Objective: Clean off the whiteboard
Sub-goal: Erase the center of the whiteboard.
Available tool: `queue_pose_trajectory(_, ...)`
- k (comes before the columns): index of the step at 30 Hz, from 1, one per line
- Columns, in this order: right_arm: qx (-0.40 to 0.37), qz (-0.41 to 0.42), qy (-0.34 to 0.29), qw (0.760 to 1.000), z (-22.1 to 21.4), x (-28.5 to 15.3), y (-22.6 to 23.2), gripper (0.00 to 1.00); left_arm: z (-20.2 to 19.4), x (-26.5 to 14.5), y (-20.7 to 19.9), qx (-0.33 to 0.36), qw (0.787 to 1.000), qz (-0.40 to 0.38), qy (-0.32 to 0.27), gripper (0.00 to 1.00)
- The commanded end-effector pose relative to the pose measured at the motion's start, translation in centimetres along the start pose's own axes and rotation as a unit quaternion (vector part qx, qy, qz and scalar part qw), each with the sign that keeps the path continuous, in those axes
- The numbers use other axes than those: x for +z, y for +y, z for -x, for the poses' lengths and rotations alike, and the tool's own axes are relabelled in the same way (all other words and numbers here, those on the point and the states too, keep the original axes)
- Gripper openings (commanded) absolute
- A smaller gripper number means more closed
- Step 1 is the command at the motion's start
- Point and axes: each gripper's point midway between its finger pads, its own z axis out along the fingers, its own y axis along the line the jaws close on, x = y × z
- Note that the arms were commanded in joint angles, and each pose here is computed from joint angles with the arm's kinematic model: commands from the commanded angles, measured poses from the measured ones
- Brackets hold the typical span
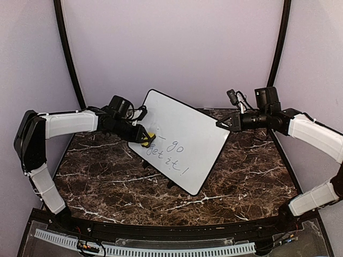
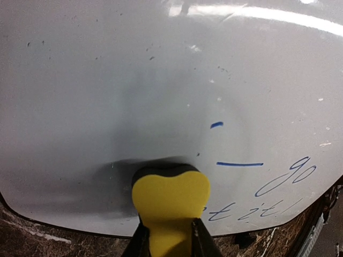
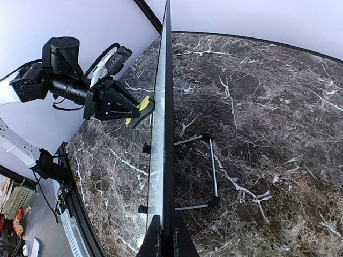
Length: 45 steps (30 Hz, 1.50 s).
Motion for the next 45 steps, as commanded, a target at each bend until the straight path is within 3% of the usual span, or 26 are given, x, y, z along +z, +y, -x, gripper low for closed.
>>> queue_pose_trajectory(1, -0.069, 0.036, 0.005, 0.997, -0.2, 0.7, 1.9, 0.0, 4.2, 0.0, -1.7, 0.025, 0.999, -0.017, -0.039, 0.04)
queue_pose_trajectory(8, -0.068, 0.035, 0.006, 0.997, -0.3, 0.7, 1.8, 0.0, 6.1, -0.1, -1.9, 0.036, 0.998, -0.012, -0.05, 0.04)
queue_pose_trajectory(21, -0.068, 0.036, 0.008, 0.997, -0.5, 1.0, 1.7, 0.0, -0.3, -0.7, -0.9, 0.017, 1.0, 0.001, -0.007, 0.03)
queue_pose_trajectory(36, -0.07, 0.034, 0.003, 0.997, -0.3, 0.5, 2.0, 0.0, 6.6, -0.3, -1.9, 0.053, 0.997, 0.007, -0.06, 0.03)
queue_pose_trajectory(45, -0.068, 0.035, 0.005, 0.997, -0.4, 0.7, 1.8, 0.0, 1.5, -0.6, -1.5, 0.037, 0.999, 0.007, -0.024, 0.03)
